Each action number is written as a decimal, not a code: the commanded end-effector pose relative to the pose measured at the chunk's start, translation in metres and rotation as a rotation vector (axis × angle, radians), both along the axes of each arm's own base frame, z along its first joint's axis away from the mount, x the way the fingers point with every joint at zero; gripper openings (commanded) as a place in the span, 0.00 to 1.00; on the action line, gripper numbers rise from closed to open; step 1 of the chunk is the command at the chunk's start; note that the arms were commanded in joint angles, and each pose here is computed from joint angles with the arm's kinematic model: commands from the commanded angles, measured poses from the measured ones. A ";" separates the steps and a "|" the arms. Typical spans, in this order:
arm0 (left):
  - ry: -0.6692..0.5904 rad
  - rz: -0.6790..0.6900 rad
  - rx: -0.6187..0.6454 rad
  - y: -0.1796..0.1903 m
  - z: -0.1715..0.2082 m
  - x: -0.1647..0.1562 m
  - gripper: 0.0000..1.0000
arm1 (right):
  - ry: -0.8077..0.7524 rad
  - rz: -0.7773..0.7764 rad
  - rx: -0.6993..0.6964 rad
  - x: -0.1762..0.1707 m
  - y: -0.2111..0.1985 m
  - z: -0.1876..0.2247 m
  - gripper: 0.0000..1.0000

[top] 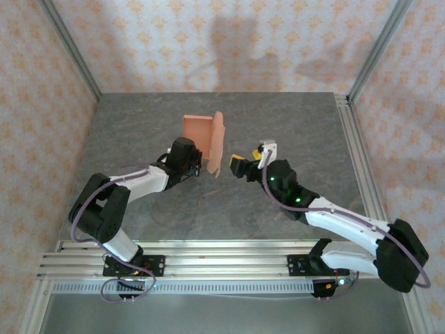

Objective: Fold the paper box

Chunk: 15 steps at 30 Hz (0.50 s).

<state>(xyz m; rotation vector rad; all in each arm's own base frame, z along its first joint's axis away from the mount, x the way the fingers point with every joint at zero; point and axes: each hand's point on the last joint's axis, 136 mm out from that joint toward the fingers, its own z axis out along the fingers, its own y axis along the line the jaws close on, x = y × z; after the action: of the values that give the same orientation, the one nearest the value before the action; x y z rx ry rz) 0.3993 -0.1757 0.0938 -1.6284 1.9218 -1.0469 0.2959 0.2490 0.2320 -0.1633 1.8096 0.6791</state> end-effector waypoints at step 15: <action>0.466 -0.064 0.091 0.008 -0.009 -0.048 0.00 | -0.134 -0.146 -0.119 0.018 0.027 0.017 0.85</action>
<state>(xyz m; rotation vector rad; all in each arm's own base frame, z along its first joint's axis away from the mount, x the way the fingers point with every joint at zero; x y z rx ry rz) 0.3851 -0.1806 0.0894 -1.8695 2.0776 -0.8726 0.3071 0.2752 0.2226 -0.1777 1.7667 0.4606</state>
